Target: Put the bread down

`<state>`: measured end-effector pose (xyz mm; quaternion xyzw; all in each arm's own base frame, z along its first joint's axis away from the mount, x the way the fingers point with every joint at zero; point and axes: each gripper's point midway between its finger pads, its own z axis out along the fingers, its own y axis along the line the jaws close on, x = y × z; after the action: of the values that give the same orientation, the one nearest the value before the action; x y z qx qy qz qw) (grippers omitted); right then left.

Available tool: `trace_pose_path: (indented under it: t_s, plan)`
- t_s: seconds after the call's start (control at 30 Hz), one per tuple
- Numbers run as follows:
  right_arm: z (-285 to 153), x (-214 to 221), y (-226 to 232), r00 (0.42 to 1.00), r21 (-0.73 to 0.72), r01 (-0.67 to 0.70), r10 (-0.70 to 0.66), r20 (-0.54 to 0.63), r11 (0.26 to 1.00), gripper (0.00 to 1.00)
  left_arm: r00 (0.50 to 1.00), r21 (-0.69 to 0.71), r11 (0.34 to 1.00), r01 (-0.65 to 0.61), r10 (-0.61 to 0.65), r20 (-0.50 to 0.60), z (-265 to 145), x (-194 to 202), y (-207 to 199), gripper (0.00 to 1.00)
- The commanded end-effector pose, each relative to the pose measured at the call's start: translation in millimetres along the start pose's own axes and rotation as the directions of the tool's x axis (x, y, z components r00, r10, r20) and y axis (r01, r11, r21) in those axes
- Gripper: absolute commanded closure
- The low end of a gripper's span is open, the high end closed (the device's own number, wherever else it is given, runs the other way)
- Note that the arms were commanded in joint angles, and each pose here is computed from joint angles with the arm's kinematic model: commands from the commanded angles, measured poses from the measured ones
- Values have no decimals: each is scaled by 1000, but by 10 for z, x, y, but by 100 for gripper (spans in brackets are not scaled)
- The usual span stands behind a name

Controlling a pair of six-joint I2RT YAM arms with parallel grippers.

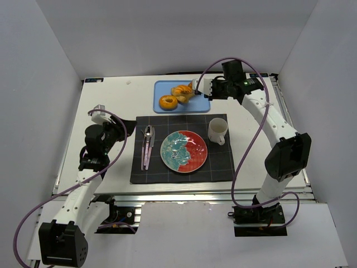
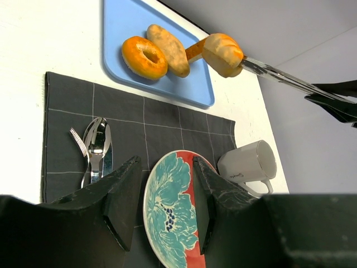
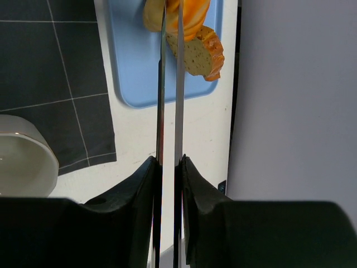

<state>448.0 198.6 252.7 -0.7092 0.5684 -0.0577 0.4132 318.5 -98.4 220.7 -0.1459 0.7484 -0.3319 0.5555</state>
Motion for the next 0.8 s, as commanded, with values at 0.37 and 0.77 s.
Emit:
trace_pose_path:
  t_s: [0.37,0.77]
  plan:
    - [-197,-216,4,995,3,-43,43,93,999,100,1000,7,1000,-1,1,2,-14,16,-14,49]
    - [-506,-465,587,973,-128,147,-120,196,981,100,1000,7,1000,-1,1,4,4,-4,-18,49]
